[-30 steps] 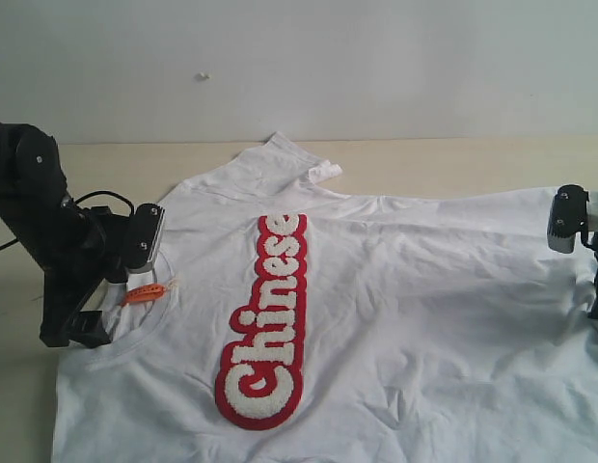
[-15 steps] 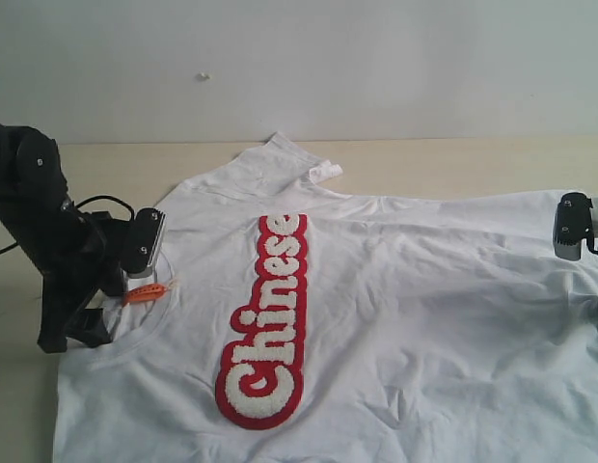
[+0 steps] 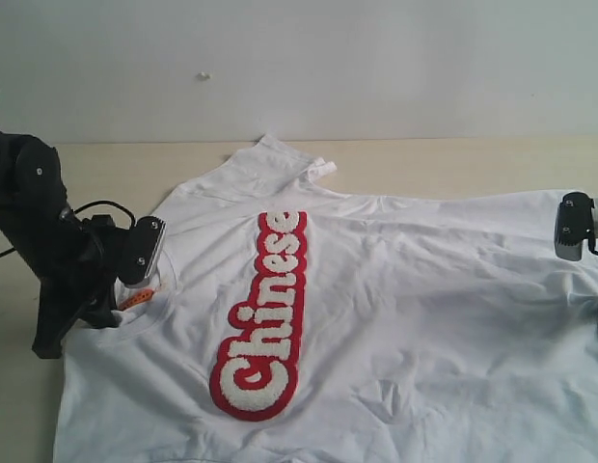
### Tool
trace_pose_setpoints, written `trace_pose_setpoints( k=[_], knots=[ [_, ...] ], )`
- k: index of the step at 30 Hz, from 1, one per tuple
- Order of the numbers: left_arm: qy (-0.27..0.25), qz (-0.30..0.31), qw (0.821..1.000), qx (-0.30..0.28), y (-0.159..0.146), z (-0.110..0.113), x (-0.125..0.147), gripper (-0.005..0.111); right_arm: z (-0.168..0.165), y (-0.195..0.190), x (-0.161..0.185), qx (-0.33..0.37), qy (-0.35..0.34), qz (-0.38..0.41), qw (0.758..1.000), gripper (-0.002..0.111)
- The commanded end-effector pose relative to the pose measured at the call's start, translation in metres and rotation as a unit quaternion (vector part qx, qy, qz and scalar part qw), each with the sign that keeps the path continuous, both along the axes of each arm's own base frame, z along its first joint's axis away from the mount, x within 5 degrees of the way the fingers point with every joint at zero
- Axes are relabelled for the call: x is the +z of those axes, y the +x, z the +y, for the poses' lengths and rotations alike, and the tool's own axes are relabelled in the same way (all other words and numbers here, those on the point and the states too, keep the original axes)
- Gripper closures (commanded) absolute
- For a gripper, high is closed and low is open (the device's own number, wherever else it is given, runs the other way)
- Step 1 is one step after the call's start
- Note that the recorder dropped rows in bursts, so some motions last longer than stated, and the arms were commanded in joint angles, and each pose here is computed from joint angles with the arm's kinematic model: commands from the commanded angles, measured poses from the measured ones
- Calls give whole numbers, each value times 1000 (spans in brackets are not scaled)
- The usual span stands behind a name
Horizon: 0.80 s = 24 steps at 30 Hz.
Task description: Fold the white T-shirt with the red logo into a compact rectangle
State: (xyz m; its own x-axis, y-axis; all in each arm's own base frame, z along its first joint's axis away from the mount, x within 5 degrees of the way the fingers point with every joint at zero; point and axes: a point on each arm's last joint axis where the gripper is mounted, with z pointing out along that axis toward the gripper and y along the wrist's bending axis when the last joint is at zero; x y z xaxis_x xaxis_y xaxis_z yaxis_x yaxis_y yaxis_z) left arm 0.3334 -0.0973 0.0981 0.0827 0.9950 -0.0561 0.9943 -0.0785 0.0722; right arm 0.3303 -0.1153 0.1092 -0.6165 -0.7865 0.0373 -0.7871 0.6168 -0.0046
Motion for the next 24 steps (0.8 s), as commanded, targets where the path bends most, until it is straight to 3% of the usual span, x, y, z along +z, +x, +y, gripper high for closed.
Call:
trace_pose_setpoints(
  k=[1,7,11,18,24],
  knots=[
    [27,-2,999,-17,-4,9,-32,107,4,-5,0,-19,20,-7,1000,108],
    [14,-52,999,-8,0,10,5,107,8,-6,33,-31,26,-44,998,108],
    [-2,-97,995,27,3,20,39,107,15,-9,63,-9,34,-82,996,108],
    [-84,-190,974,94,-1,32,106,107,24,-18,105,-8,50,-138,989,108],
    [-105,-238,960,108,-15,40,148,107,32,-30,143,-4,56,-198,979,108]
  ],
)
